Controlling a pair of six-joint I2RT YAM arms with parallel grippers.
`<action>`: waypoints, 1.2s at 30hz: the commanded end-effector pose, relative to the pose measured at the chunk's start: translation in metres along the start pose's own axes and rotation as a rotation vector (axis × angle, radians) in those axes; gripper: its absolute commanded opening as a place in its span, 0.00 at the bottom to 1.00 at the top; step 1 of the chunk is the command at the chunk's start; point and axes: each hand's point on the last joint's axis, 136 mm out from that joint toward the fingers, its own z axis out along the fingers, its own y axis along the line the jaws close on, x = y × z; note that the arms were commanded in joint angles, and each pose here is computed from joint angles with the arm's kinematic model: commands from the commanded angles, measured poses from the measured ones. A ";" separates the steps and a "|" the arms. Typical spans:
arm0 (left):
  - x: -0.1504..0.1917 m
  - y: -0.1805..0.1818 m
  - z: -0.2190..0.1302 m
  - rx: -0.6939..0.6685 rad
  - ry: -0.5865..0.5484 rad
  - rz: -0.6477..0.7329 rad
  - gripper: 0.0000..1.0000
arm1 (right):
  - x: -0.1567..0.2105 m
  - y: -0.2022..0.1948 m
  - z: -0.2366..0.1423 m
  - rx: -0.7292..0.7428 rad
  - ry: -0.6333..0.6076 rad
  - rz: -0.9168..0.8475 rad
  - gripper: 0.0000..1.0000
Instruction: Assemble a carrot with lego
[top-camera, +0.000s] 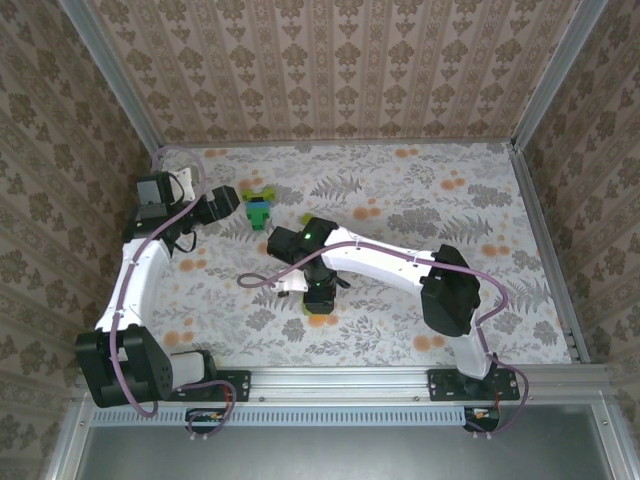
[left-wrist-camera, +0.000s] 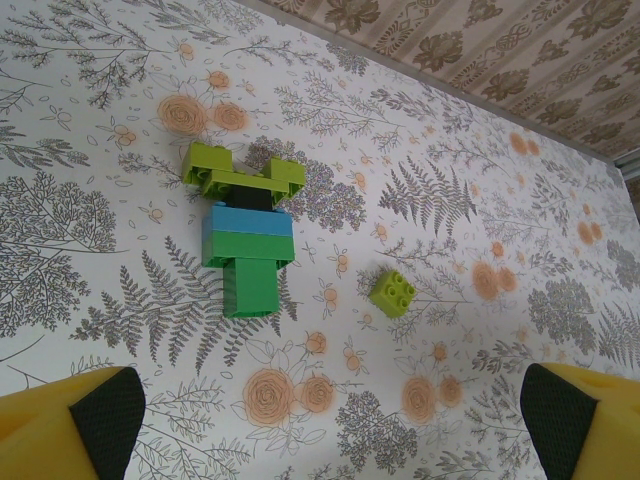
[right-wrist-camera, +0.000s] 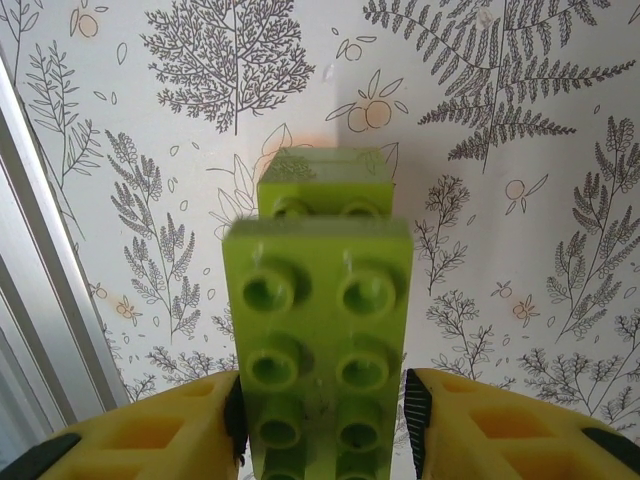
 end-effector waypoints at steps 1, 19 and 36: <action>-0.004 -0.008 -0.003 0.018 0.003 0.026 1.00 | -0.003 -0.003 -0.002 -0.001 -0.018 -0.020 0.50; -0.011 -0.008 -0.008 0.046 -0.049 -0.016 1.00 | -0.006 -0.037 -0.113 0.307 -0.335 0.161 0.73; -0.020 -0.002 -0.020 0.058 -0.134 -0.064 1.00 | -0.022 -0.234 -0.039 0.215 -0.391 0.566 0.75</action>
